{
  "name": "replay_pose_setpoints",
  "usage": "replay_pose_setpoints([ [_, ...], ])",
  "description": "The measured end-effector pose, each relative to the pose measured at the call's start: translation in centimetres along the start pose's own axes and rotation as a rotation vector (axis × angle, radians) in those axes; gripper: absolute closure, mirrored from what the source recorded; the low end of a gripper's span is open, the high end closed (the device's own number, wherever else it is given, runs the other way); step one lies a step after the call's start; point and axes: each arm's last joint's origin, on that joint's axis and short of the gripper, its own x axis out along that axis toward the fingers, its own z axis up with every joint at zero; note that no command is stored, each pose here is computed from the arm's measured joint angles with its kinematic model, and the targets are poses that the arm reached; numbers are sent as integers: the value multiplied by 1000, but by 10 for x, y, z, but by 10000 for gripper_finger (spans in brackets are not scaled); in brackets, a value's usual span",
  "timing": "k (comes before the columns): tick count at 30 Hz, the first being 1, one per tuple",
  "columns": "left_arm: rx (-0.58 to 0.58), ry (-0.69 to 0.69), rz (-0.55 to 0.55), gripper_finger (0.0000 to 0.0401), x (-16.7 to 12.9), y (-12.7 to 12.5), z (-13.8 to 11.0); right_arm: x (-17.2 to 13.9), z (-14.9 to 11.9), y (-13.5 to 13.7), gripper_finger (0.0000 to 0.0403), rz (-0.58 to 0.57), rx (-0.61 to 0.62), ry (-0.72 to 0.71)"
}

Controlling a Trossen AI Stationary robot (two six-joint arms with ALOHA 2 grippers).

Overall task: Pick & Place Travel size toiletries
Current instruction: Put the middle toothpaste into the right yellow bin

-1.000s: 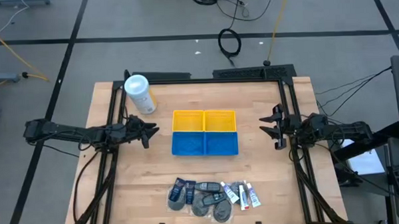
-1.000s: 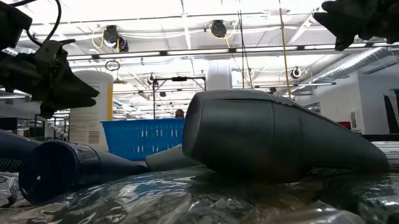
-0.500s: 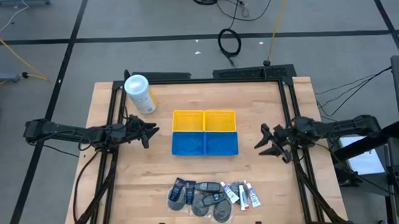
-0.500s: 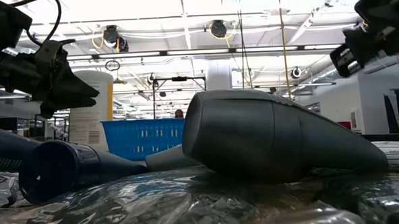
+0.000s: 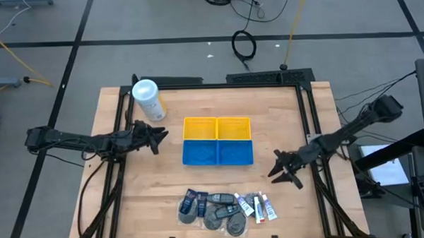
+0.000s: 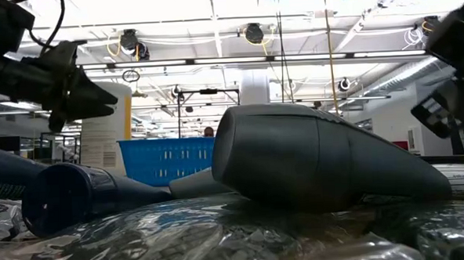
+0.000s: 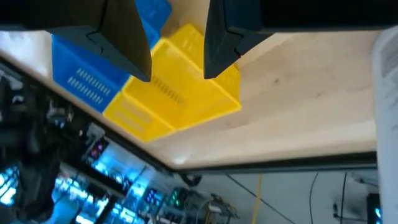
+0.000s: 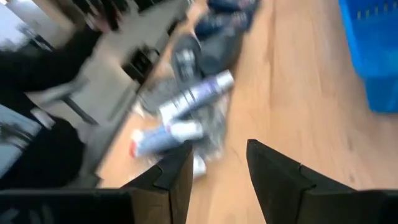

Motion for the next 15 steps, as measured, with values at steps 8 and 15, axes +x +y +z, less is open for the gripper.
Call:
replay_pose_setpoints([
  [8, -39, -61, -32, 256, 0, -4, 6, 32, 5, 24, 261, -9, -35, 96],
  [15, -76, -67, -38, 256, 0, -4, 7, 62, 10, 36, 261, -16, -51, 158],
])
